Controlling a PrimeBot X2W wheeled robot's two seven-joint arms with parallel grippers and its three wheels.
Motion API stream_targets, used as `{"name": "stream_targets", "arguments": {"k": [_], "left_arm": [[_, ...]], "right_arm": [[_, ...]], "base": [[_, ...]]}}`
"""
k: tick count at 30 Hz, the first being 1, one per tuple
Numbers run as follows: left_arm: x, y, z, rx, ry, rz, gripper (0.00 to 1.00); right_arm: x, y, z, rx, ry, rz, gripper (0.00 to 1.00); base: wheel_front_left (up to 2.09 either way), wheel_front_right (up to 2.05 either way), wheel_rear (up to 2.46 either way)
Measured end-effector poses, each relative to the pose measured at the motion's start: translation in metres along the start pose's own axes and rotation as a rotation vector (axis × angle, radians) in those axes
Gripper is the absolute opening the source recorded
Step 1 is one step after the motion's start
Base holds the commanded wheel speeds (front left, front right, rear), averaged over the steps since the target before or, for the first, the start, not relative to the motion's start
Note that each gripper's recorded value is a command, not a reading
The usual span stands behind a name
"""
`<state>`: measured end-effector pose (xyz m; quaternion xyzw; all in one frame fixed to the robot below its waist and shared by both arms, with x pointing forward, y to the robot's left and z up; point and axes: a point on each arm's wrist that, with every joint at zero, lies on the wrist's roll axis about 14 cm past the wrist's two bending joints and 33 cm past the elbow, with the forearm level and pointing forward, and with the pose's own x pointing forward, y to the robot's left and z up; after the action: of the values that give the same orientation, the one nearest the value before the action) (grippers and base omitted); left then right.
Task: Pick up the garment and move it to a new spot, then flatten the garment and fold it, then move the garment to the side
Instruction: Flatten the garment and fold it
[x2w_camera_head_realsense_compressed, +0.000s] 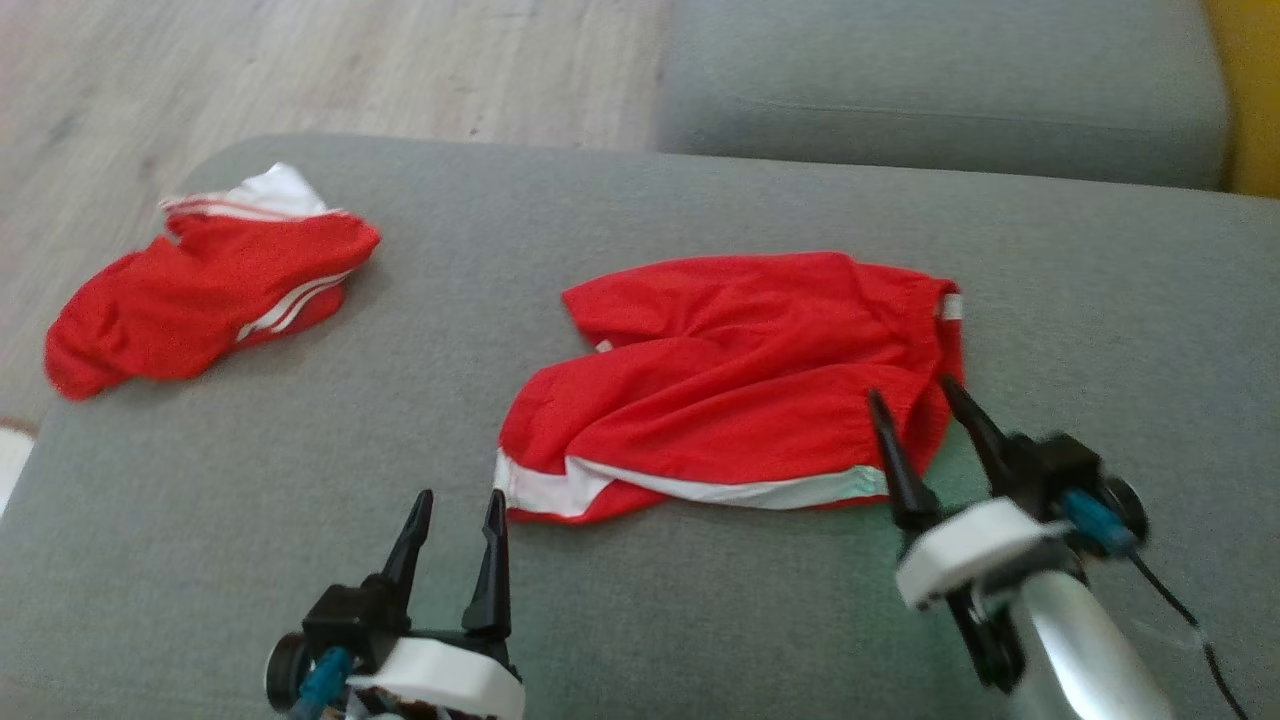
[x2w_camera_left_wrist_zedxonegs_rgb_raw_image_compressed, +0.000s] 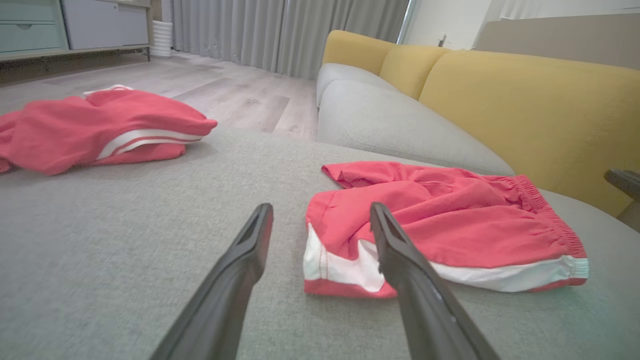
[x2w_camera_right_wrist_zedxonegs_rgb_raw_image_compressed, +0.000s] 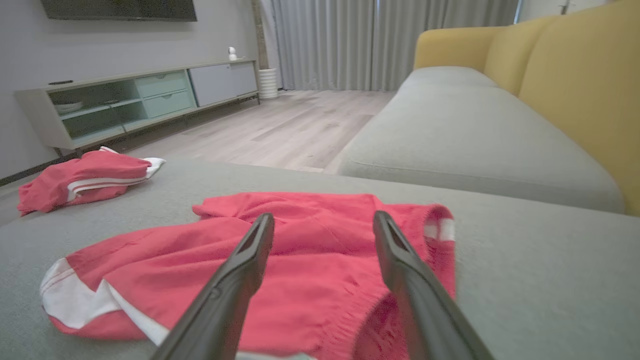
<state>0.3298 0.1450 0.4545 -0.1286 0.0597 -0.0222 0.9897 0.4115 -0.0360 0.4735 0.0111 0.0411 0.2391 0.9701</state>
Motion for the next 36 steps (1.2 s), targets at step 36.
{"name": "stream_targets", "arguments": {"k": [36], "left_arm": [[-0.013, 0.013, -0.003, -0.046, -0.003, 0.046, 1.00]], "right_arm": [[-0.078, -0.040, -0.023, 0.094, -0.001, -0.215, 1.00]], "base": [[0.00, 0.00, 0.00]]}}
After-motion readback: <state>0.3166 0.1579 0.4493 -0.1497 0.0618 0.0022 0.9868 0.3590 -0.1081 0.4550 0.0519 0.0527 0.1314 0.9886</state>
